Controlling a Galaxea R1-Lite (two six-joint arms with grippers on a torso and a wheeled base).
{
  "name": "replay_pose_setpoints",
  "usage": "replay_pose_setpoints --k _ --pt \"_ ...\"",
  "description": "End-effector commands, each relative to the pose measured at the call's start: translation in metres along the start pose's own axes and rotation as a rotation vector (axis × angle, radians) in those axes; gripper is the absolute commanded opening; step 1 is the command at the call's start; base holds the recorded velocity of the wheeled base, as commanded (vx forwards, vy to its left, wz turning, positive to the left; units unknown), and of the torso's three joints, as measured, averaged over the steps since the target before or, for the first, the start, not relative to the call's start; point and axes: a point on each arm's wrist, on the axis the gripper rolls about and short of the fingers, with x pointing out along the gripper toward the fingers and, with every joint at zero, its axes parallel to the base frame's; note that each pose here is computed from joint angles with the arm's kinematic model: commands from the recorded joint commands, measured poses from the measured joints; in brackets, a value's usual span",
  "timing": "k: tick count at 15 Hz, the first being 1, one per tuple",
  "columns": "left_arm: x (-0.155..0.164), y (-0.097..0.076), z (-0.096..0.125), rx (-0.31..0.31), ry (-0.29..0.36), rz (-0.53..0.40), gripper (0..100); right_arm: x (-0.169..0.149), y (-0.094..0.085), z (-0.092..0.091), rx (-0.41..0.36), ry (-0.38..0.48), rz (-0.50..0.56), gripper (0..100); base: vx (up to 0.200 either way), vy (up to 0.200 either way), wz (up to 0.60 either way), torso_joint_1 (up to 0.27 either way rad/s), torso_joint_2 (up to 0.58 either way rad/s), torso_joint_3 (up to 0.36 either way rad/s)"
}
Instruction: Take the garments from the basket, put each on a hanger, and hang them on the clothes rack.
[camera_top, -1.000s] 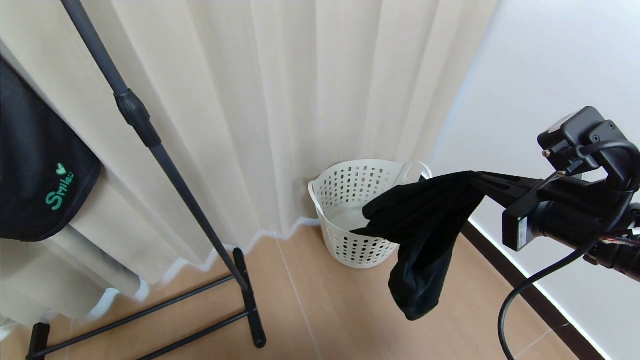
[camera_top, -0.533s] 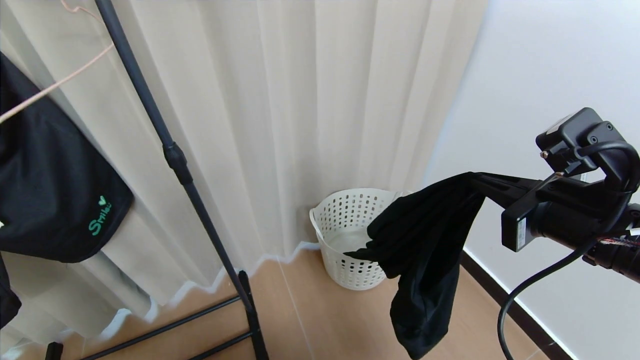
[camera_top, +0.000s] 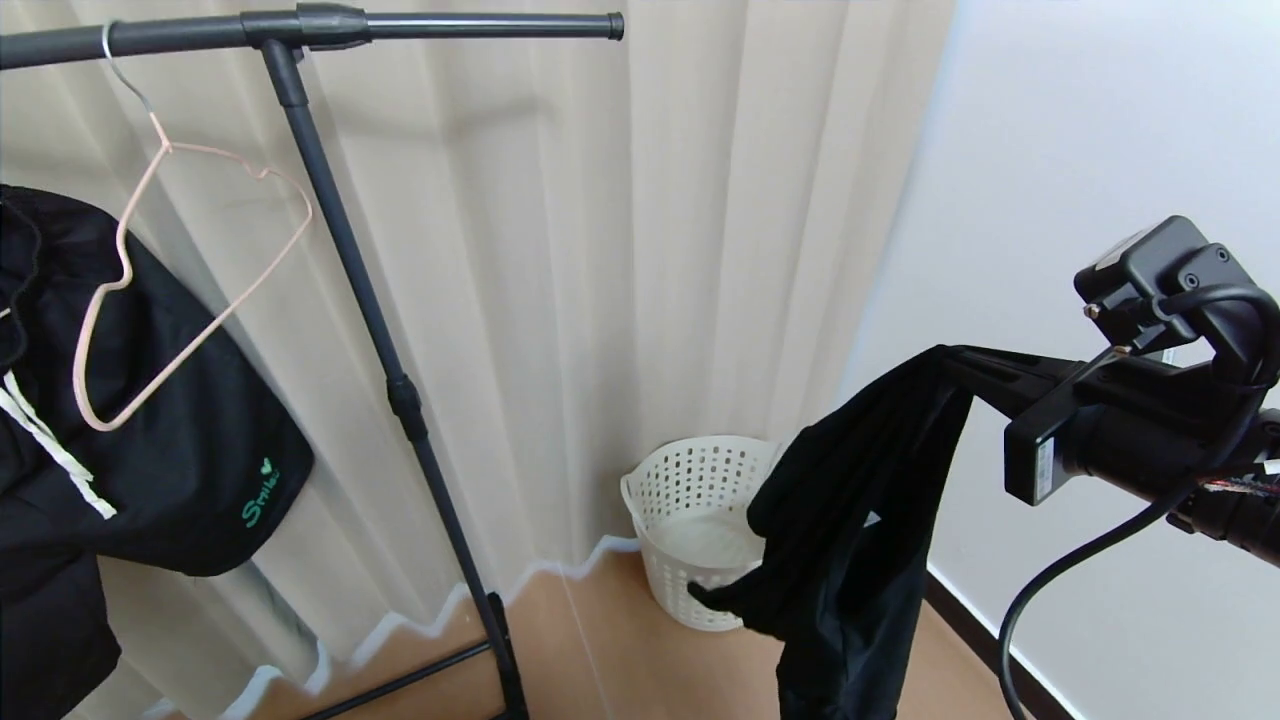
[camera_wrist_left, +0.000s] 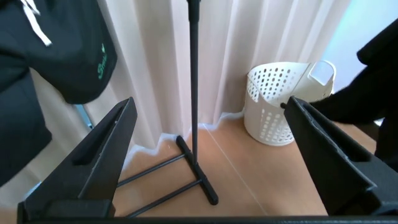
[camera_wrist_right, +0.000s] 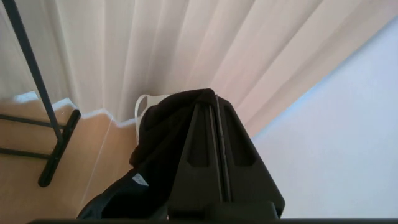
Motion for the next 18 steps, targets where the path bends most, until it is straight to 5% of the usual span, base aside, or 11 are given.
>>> replay_pose_setpoints --k 1,18 --pt "0.0001 0.0 0.0 -0.001 0.002 0.0 100 0.0011 0.0003 -0.0005 -0.001 0.003 0.001 0 0.0 0.0 0.0 0.183 -0.49 -0.286" --pt "0.0002 0.0 -0.0004 0.004 0.003 0.002 100 0.0014 0.0006 -0.0012 -0.002 0.006 0.001 0 0.0 0.0 0.0 0.219 -0.53 -0.31"
